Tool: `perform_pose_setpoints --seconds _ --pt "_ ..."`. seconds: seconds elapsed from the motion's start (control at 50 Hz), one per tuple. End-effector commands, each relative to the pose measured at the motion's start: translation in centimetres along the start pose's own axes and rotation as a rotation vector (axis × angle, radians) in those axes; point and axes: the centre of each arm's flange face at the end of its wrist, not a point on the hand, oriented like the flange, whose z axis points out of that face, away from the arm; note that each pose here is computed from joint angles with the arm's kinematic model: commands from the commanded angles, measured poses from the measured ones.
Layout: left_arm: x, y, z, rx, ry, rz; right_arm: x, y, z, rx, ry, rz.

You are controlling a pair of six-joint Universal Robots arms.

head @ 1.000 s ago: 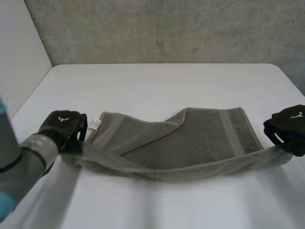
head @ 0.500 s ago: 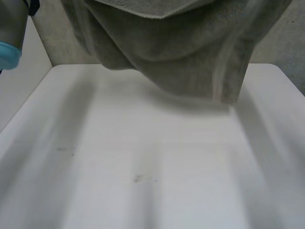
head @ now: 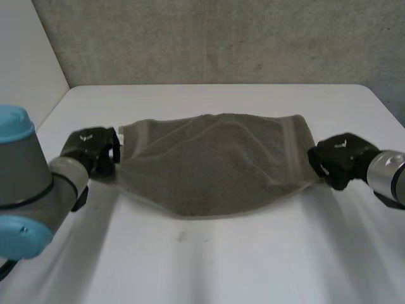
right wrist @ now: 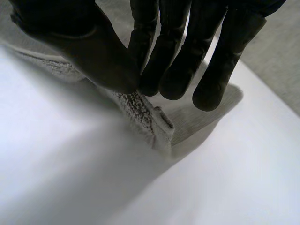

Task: Fold the towel.

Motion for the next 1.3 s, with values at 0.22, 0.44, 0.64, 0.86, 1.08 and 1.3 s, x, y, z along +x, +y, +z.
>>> perform_pose_setpoints --seconds 0.22,0.44,0.64,0.86,1.08,1.3 --pt "-1.1 0.7 -7.3 -0.102 0.011 0.064 -0.5 -1.6 -10.7 -0.145 -0.028 -0.223" --pt "-0.4 0.9 -7.9 -0.096 0.082 0.115 1.7 -2.1 -11.6 -0.128 0.064 -0.261" --pt "-0.6 1.2 -1.1 -0.1 0.078 0.117 4.3 -0.3 -5.1 -0.147 0.03 -0.194" --pt "-0.8 -1.1 8.9 0.029 0.063 0.125 5.8 -1.9 4.3 -0.061 0.107 -0.085" --pt "-0.9 -1.0 14.9 0.087 0.056 0.13 6.6 -2.7 10.2 0.041 0.225 -0.083" --pt "-0.8 1.5 16.3 0.025 0.059 0.125 5.9 -1.2 13.1 0.005 0.242 -0.09"
